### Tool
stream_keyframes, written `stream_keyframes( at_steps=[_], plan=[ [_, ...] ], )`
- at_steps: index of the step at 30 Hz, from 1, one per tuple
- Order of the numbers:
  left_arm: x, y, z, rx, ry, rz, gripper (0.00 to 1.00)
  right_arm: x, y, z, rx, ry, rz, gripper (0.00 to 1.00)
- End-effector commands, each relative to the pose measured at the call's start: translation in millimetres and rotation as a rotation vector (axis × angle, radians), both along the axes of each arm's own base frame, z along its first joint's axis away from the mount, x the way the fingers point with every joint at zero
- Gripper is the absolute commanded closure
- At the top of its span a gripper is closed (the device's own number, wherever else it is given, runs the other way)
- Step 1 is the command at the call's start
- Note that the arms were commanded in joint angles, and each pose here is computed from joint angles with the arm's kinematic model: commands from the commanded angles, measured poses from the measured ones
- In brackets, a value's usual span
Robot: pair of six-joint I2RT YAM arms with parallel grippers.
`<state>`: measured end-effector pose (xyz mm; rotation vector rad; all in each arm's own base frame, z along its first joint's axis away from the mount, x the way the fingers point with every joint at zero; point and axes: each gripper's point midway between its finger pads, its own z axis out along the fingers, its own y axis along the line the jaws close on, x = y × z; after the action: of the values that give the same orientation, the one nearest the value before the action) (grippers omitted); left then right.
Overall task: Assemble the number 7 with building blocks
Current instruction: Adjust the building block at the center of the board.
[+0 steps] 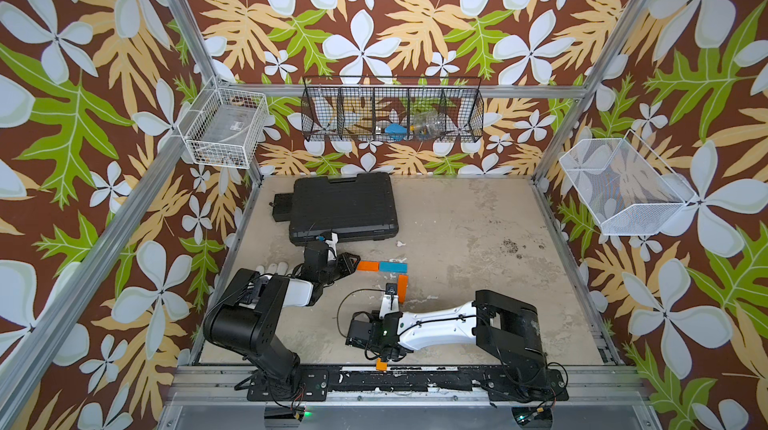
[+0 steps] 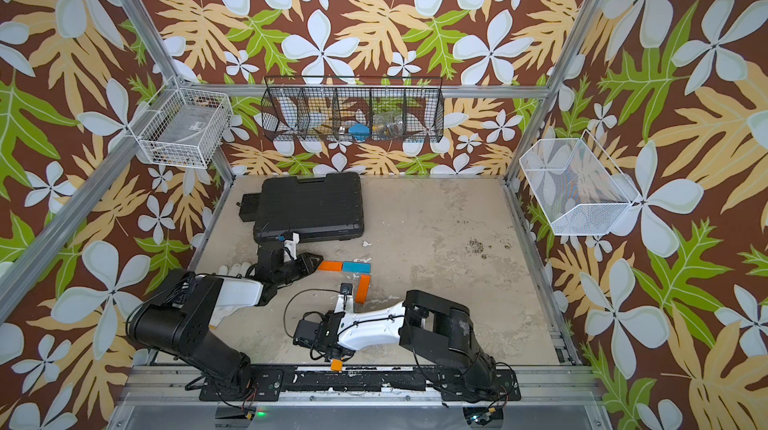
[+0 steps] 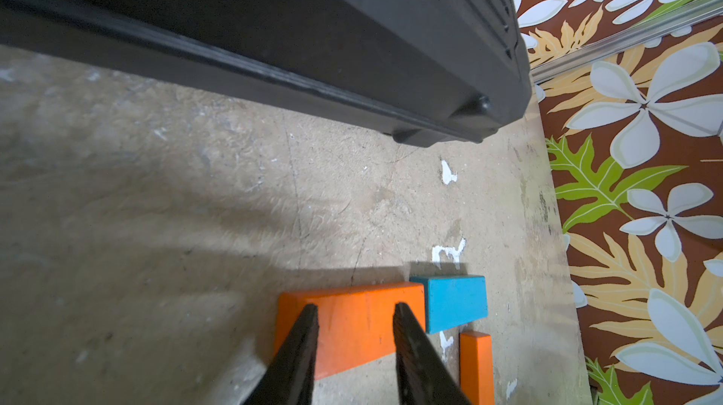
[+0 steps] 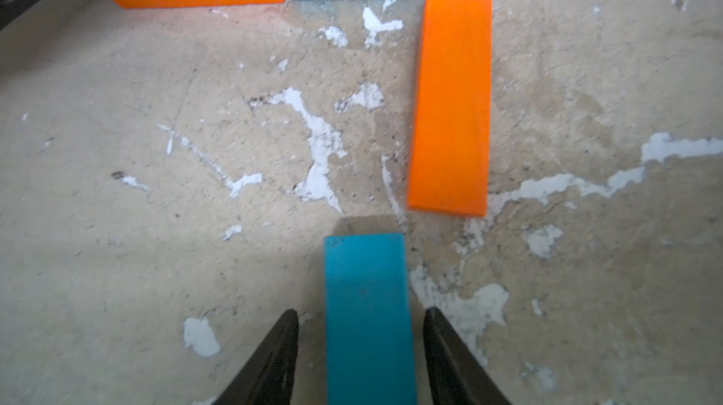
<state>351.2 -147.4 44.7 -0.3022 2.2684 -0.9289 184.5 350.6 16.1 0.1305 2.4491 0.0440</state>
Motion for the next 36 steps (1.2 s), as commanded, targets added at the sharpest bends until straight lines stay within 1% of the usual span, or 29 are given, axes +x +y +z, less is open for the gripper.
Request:
stream_keyframes(
  at_steps=[1, 5, 11, 17, 25, 26, 30, 33, 34, 36],
  plan=[
    [2.0, -1.8, 3.2, -0.008, -0.012, -0.009, 0.64, -3.8, -10.4, -7.2, 0.001, 0.036, -0.018, 0.47],
    [2.2, -1.7, 3.5, -0.009, -0.012, -0.008, 0.64, -5.7, -15.4, -8.8, 0.006, 0.043, -0.028, 0.51],
    [2.1, -1.8, 2.6, -0.008, -0.009, -0.008, 0.64, -9.9, -14.4, -12.2, 0.021, 0.071, -0.042, 0.53],
    [2.2, -1.8, 3.0, -0.009, -0.01, -0.008, 0.64, -10.4, -19.4, -13.7, 0.019, 0.072, -0.06, 0.61],
    [2.0, -1.8, 2.6, -0.009, -0.009, -0.01, 0.64, -10.4, -20.5, -14.2, 0.023, 0.071, -0.068, 0.61],
    [2.1, -1.8, 3.1, -0.01, -0.01, -0.009, 0.64, -10.4, -20.5, -14.0, 0.022, 0.071, -0.068, 0.6],
    [1.9, -2.1, 2.9, -0.009, -0.01, -0.01, 0.64, -10.4, -20.5, -12.5, 0.017, 0.072, -0.07, 0.47],
    [2.6, -2.1, 3.7, -0.01, -0.012, -0.011, 0.64, -10.7, -19.4, -12.7, 0.013, 0.074, -0.068, 0.4],
    [2.4, -2.1, 3.5, -0.01, -0.011, -0.011, 0.64, -10.7, -19.5, -13.6, 0.01, 0.076, -0.069, 0.32],
    [2.0, -2.7, 3.1, -0.011, -0.01, -0.013, 0.64, -11.2, -19.8, -15.4, 0.001, 0.083, -0.078, 0.28]
  ],
)
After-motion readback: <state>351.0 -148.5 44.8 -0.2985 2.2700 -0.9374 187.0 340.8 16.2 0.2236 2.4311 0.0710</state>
